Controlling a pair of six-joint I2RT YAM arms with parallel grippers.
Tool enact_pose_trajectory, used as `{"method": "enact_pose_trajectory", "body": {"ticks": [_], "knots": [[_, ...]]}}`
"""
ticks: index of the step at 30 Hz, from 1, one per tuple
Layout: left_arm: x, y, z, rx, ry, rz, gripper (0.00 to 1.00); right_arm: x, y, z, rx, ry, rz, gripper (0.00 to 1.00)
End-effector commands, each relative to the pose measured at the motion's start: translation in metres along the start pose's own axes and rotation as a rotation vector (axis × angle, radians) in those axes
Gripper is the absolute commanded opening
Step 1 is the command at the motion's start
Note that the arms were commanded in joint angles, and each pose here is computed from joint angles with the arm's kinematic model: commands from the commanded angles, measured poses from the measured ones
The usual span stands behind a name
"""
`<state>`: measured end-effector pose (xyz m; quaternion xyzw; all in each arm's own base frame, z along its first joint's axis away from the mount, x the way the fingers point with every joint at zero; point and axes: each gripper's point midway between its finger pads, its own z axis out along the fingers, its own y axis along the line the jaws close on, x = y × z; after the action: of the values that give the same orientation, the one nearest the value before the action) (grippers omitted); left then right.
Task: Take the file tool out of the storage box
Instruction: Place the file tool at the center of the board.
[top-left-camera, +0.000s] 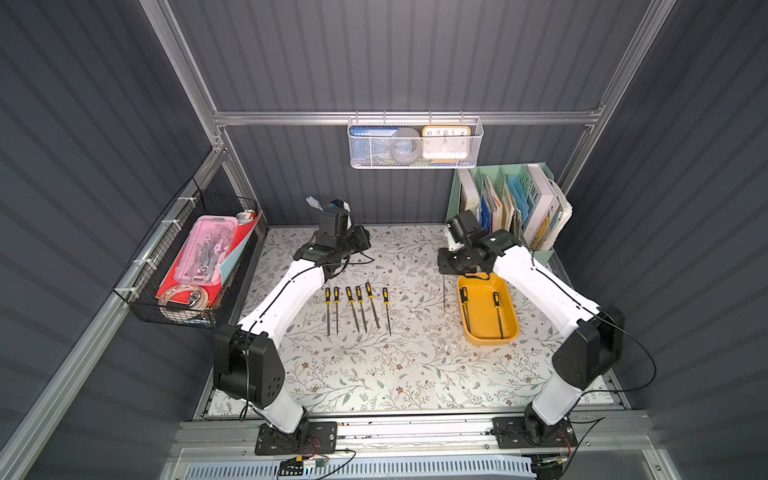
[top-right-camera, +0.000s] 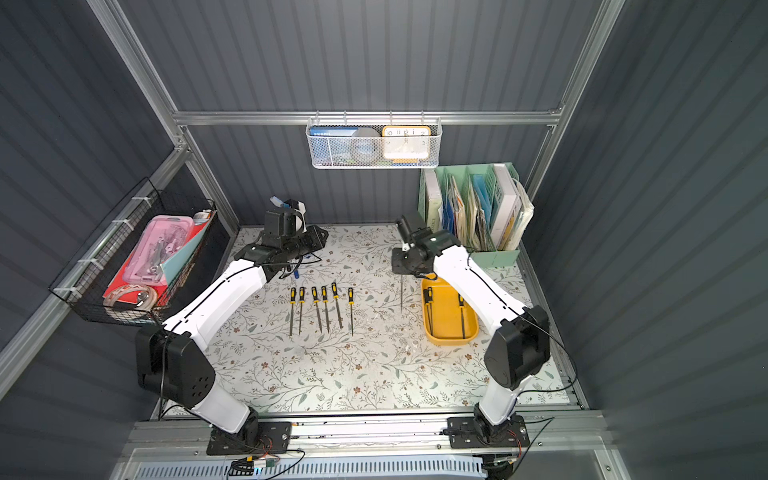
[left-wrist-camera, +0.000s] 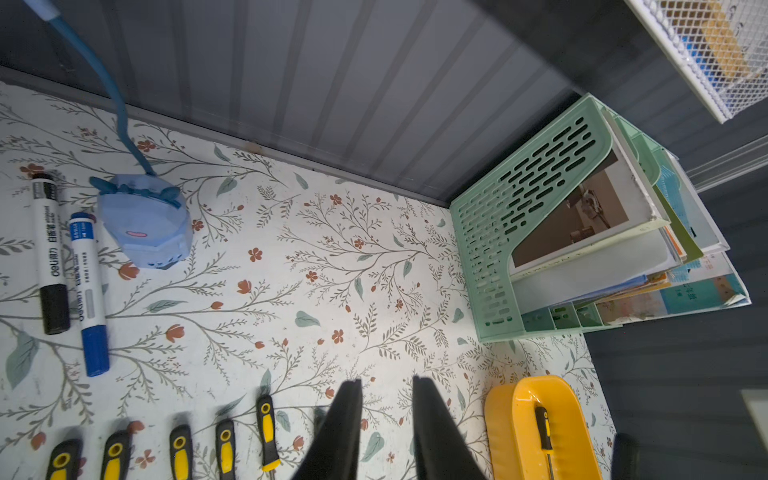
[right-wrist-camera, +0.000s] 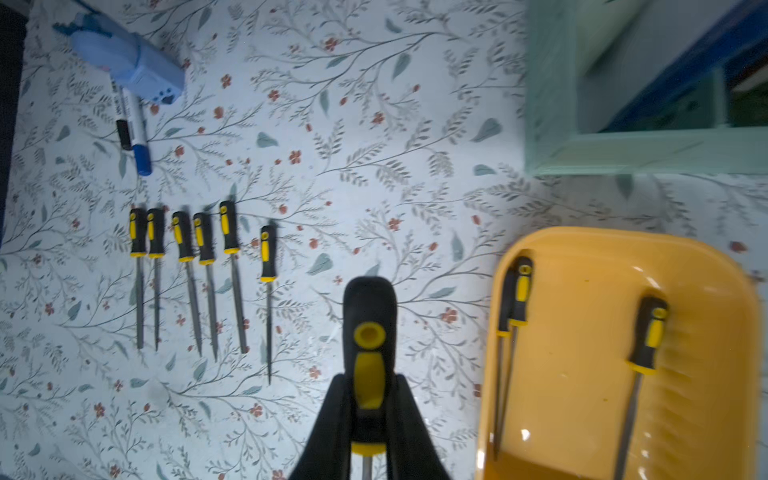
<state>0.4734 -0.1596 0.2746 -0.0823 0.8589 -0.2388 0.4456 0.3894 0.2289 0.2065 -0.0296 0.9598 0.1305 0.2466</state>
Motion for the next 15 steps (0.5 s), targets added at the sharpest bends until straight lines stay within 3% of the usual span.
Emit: {"method": "enact_pose_trajectory", "body": {"ticks": [1, 7, 15], "knots": [[-0.012, -0.009, -0.015, 0.017, -0.027, 0.02, 0.26, 0.015, 0.027, 0.041, -0.006, 0.073, 0.029, 0.0], [-0.011, -0.011, -0.019, 0.026, -0.018, 0.018, 0.26, 0.026, 0.058, 0.1, -0.004, 0.135, 0.037, 0.0], [-0.005, -0.008, -0.028, 0.026, -0.02, 0.007, 0.27, 0.042, 0.066, 0.152, 0.025, 0.22, 0.022, 0.0]]}}
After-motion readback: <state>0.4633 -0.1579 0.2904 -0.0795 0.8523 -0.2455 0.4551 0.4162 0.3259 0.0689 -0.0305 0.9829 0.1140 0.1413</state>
